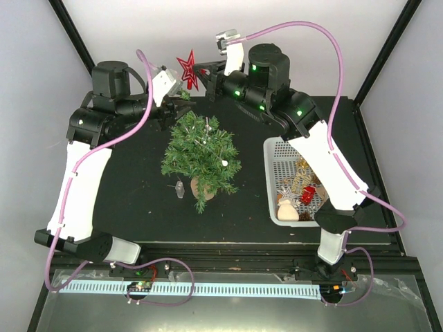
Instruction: Decorate the small christmas tree
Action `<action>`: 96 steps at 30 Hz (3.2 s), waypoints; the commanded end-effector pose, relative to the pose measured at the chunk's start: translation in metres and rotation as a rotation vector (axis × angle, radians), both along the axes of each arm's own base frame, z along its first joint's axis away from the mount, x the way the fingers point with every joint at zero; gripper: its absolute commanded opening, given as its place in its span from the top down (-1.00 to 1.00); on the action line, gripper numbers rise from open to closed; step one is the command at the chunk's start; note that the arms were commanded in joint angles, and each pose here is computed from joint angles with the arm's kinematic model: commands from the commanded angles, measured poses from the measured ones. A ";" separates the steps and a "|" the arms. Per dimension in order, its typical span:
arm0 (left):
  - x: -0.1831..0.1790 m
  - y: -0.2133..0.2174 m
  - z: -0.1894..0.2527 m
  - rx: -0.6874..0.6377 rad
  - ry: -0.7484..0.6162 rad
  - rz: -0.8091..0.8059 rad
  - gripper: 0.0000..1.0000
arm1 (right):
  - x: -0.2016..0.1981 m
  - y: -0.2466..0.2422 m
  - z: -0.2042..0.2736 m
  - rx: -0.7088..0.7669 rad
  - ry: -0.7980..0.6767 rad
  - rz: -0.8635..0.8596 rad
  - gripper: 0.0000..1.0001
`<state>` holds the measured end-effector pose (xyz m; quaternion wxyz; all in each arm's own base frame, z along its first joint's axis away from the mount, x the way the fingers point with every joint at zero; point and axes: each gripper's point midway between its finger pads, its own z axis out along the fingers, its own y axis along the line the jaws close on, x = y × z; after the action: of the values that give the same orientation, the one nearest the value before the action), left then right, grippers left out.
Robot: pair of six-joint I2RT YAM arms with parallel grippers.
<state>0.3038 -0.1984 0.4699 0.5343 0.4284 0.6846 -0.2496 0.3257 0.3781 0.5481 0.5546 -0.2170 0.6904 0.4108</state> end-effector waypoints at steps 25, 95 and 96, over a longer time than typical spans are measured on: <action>-0.003 0.013 -0.006 0.030 -0.048 0.068 0.14 | -0.007 -0.023 0.022 0.034 -0.042 -0.036 0.98; 0.001 -0.005 -0.012 -0.003 0.023 -0.034 0.75 | -0.006 0.000 0.013 0.064 -0.003 0.054 0.98; 0.001 -0.005 -0.012 -0.003 0.025 -0.033 0.76 | -0.005 -0.001 0.013 0.060 -0.003 0.051 0.98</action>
<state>0.3106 -0.2009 0.4524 0.5207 0.4279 0.6912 -0.2607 0.3195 0.3786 0.5529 0.5438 -0.2202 0.6800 0.4396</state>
